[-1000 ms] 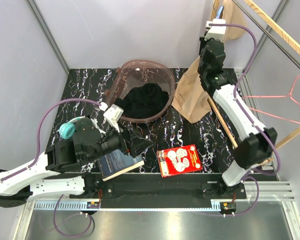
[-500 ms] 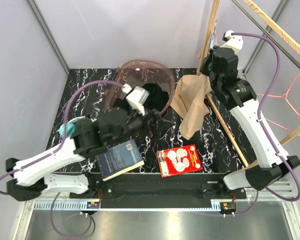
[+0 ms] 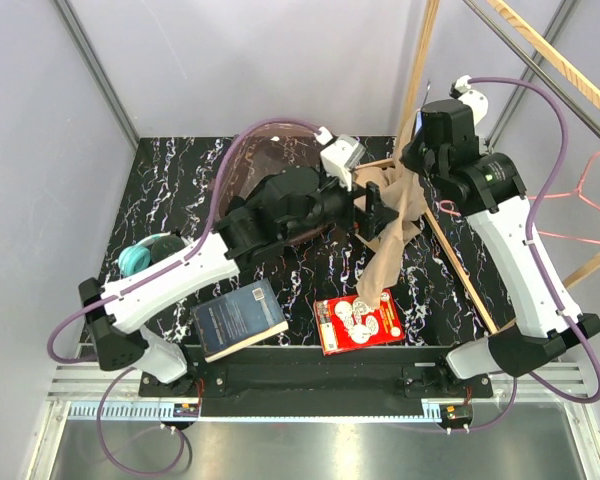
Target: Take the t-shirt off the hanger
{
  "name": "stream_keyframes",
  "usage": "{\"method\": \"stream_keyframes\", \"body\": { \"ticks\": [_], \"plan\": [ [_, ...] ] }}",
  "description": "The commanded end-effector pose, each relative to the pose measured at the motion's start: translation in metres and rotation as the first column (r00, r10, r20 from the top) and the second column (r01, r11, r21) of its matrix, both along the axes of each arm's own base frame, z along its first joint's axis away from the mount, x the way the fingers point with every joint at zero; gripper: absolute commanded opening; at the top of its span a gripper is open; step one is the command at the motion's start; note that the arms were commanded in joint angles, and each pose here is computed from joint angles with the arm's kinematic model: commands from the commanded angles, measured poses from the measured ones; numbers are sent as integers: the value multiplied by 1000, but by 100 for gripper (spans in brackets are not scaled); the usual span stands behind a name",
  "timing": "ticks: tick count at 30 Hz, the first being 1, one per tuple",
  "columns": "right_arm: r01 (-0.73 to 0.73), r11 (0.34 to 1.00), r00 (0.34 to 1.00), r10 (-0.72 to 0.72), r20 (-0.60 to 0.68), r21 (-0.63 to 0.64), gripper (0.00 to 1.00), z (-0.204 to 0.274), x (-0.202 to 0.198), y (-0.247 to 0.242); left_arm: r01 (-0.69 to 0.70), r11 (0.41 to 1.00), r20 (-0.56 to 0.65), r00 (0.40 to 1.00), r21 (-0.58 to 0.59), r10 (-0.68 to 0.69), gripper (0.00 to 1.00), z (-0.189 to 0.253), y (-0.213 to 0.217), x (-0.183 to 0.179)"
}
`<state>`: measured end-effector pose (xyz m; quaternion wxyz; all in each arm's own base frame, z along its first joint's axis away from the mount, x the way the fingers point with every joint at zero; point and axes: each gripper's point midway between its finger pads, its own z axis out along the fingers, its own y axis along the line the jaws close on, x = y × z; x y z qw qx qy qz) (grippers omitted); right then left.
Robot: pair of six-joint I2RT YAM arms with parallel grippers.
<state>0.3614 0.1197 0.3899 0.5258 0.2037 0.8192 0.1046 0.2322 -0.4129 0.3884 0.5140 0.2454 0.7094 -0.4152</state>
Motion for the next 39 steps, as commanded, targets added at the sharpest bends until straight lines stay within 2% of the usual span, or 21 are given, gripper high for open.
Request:
{"method": "stream_keyframes", "body": {
  "ticks": [1, 14, 18, 20, 22, 28, 29, 32, 33, 34, 37, 38, 39],
  "plan": [
    [55, 997, 997, -58, 52, 47, 0, 27, -8, -8, 78, 994, 132, 989, -83, -66, 93, 45, -15, 0],
    [6, 999, 999, -8, 51, 46, 0, 25, -21, -7, 56, 997, 119, 992, -55, -49, 91, 34, -51, 26],
    [-18, 998, 999, 15, 52, 54, 0, 23, -25, -5, 43, 998, 91, 995, -49, -39, 86, 25, -60, 32],
    [-31, 998, 997, 26, 69, 62, 0, 28, -30, -5, 27, 999, 79, 997, -46, -23, 74, 23, -59, 35],
    [-48, 997, 997, 44, 69, 60, 0, 26, -33, -4, -41, 998, 58, 997, -43, 43, 56, 20, -53, 44],
    [-178, 980, 977, 166, 133, 84, 0, 38, -47, 10, -71, 995, -13, 997, -64, 71, 26, 19, -47, 48],
    [-188, 978, 974, 173, 148, 92, 0, 42, -51, 10, -72, 995, -17, 997, -67, 71, 15, 21, -45, 47],
    [-194, 977, 969, 177, 170, 88, 0, 45, -55, 8, -66, 995, -26, 998, -70, 64, 10, 22, -43, 44],
    [-193, 977, 969, 175, 176, 90, 0, 46, -54, 8, -65, 995, -25, 998, -73, 64, 3, 24, -41, 43],
    [-198, 976, 967, 180, 181, 86, 0, 47, -55, 8, -73, 995, -25, 997, -71, 71, 0, 25, -39, 43],
    [-222, 972, 957, 203, 206, 74, 5, 52, -58, 9, -84, 994, -19, 996, -68, 83, 0, 28, -31, 44],
    [-240, 969, 952, 221, 211, 66, 8, 52, -58, 11, -84, 994, -16, 996, -69, 83, 0, 30, -29, 45],
    [-246, 968, 948, 230, 219, 48, 21, 52, -57, 11, -86, 994, -12, 996, -70, 86, 0, 32, -25, 44]
  ]
}}
